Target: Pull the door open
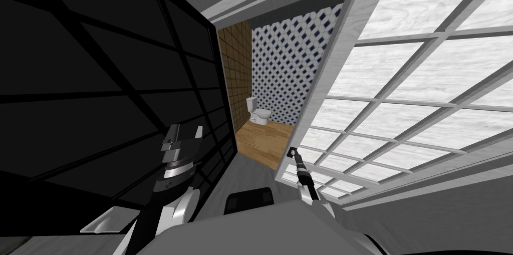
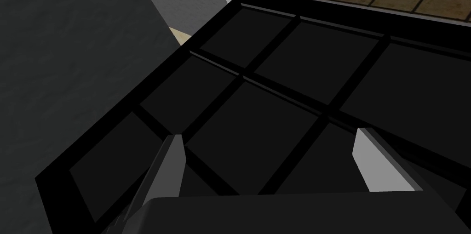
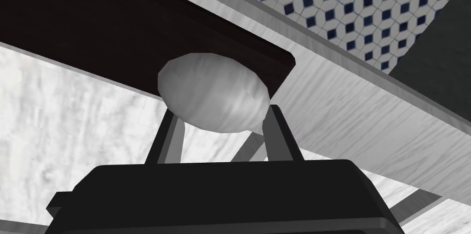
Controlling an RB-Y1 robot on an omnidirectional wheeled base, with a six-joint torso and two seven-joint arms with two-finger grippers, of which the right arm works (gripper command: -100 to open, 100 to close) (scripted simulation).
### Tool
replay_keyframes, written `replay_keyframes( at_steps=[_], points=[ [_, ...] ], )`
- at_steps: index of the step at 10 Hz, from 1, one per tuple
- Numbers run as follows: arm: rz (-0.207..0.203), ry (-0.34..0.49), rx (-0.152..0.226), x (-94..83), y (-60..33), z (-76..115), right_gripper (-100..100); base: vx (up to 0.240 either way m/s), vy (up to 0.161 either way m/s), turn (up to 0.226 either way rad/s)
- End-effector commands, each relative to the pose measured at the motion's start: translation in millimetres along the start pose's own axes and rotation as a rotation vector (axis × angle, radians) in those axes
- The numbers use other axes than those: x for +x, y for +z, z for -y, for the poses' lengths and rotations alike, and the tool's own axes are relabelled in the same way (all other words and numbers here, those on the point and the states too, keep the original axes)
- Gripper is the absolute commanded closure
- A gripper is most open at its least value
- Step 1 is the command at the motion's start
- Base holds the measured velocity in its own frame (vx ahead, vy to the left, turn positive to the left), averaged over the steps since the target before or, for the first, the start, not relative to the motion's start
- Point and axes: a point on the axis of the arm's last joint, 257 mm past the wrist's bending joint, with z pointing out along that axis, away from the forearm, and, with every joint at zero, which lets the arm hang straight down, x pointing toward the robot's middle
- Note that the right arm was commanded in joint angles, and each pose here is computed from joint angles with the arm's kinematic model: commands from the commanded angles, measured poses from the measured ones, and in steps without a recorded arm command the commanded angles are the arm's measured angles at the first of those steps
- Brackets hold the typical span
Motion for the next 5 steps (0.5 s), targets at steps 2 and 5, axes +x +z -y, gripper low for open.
replay_keyframes(
  at_steps=[2,5],
  points=[
    [-0.004,0.084,0.004,6.2,-0.3,0.1,100,-0.047,-0.016,0.04],
    [0.0,0.18,0.004,7.0,0.8,-0.6,100,-0.039,-0.01,0.031]
  ],
)
